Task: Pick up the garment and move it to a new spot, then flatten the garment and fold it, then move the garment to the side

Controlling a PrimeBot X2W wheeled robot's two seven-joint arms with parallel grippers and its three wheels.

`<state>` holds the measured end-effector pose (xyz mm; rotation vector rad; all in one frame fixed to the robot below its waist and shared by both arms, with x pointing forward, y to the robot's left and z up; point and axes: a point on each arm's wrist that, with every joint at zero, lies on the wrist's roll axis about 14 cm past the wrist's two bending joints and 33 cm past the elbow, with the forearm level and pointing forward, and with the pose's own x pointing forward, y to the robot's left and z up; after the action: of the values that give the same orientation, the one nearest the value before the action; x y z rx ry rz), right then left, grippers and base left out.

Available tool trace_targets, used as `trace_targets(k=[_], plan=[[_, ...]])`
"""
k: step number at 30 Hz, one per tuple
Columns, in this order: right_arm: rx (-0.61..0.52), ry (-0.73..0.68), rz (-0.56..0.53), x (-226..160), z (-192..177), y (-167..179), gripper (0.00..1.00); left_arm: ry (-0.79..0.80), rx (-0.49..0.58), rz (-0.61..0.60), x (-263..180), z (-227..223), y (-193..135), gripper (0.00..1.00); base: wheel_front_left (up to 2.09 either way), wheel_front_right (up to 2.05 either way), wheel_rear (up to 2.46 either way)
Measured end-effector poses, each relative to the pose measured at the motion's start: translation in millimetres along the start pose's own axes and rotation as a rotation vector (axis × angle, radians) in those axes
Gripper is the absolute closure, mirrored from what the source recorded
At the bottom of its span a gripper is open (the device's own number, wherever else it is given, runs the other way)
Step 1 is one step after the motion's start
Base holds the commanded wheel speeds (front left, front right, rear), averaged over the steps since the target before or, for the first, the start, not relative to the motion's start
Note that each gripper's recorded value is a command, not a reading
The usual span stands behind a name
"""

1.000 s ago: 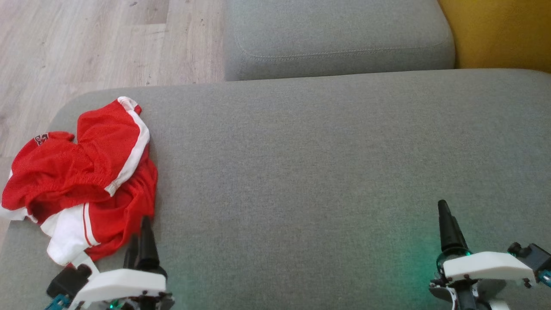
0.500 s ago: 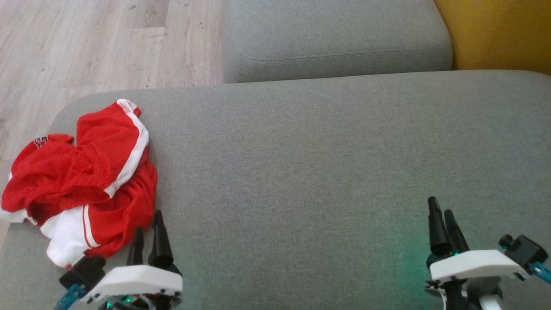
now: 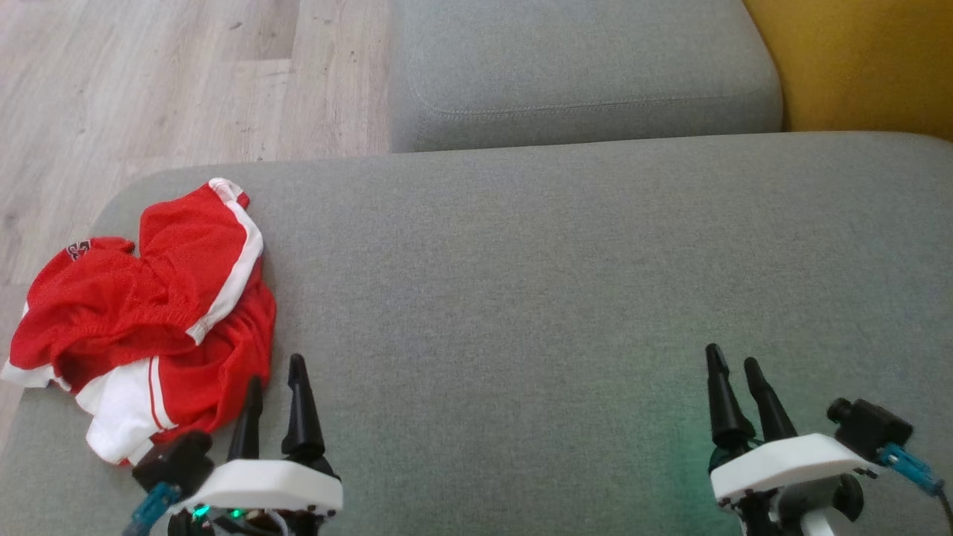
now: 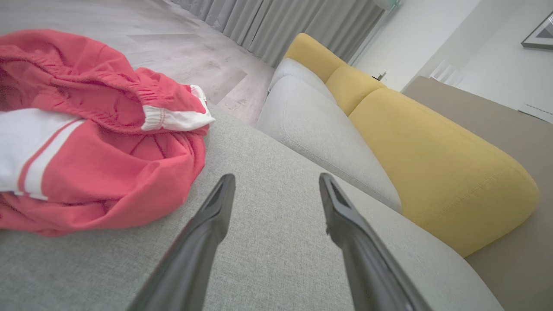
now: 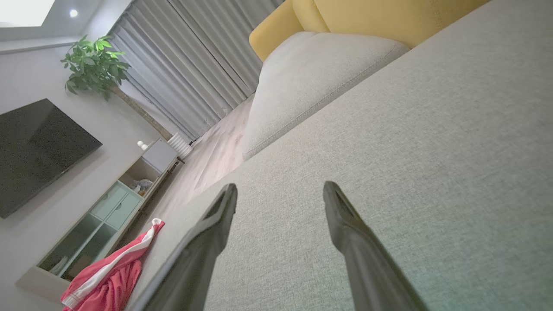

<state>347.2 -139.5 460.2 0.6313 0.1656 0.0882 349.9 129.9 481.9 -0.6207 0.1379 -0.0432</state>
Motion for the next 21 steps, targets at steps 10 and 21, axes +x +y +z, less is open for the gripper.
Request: trace_targets(k=[10, 21], plan=[[-0.136, 0.0, 0.04, -4, -4, 10, 0.0, -0.024, 0.132, -0.017, -4, -1, -7, 0.0, 0.0, 0.0, 0.0], [-0.272, 0.003, 0.07, -8, -10, 15, 0.0, -0.055, 0.275, -0.053, -6, -1, -18, 0.0, 0.0, 0.0, 0.0]])
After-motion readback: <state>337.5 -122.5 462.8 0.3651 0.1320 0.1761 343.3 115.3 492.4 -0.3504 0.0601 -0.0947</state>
